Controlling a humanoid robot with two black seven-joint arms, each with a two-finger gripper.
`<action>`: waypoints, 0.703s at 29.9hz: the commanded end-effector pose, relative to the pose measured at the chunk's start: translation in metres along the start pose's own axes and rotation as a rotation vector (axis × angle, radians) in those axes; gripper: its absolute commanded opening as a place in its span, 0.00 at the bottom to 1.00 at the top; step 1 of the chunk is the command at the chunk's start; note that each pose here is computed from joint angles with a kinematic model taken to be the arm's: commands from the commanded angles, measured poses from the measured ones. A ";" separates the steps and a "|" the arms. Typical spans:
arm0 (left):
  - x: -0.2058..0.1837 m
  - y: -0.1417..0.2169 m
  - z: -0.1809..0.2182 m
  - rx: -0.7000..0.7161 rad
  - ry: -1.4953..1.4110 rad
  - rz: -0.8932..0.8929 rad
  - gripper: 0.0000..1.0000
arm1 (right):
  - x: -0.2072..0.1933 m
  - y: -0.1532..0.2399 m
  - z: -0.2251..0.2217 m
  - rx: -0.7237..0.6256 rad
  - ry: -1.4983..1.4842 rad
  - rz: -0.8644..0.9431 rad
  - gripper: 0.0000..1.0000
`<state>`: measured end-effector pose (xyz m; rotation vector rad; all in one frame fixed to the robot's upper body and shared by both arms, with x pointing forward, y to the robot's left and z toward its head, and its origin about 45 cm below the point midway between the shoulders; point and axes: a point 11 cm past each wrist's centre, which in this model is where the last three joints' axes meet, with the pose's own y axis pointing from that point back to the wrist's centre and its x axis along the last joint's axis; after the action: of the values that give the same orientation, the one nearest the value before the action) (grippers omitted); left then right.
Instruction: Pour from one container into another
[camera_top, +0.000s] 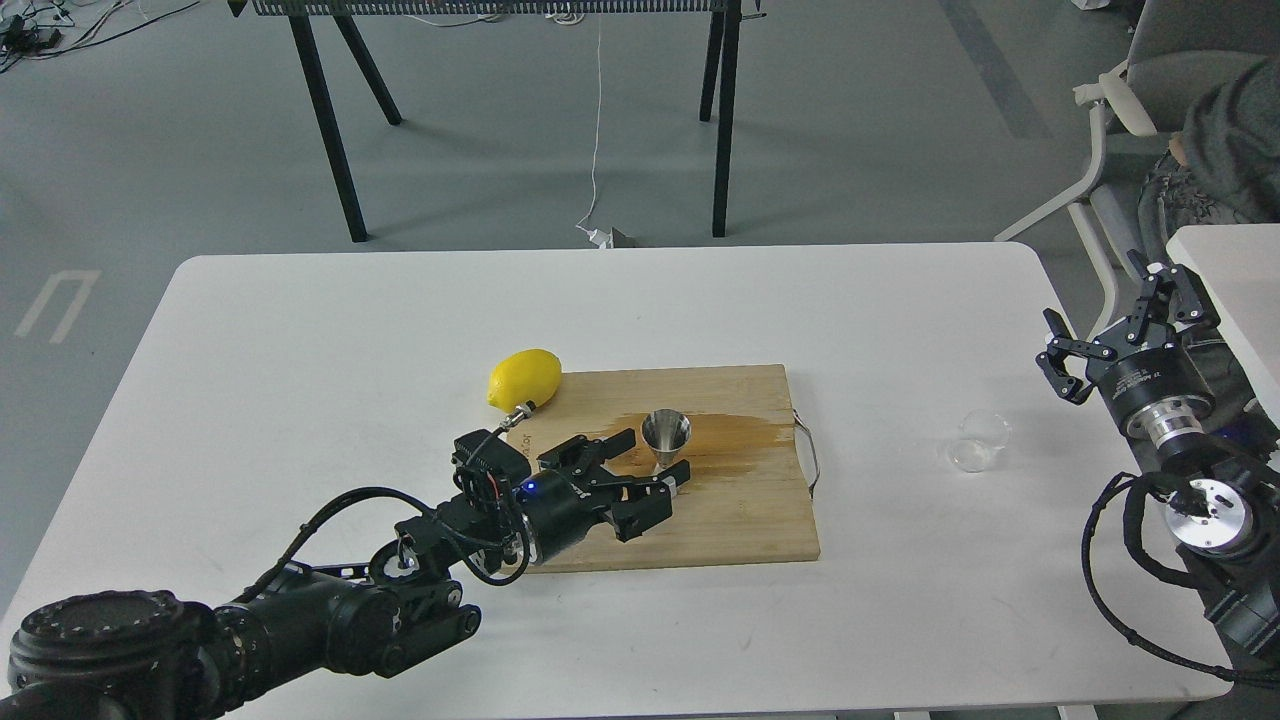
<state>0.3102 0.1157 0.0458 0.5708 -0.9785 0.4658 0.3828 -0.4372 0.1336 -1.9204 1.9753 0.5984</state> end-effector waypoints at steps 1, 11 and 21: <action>-0.001 0.005 -0.006 0.013 -0.002 -0.005 0.92 | 0.000 0.000 0.000 0.000 0.000 0.000 0.99; -0.002 0.016 -0.013 0.025 0.001 -0.010 0.92 | 0.001 0.000 0.000 0.000 0.001 0.001 0.99; 0.003 0.039 -0.023 0.033 0.015 -0.008 0.92 | 0.000 0.000 0.000 0.001 0.000 -0.001 0.99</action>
<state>0.3043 0.1547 0.0449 0.6065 -0.9627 0.4743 0.3827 -0.4374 0.1336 -1.9202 1.9757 0.5983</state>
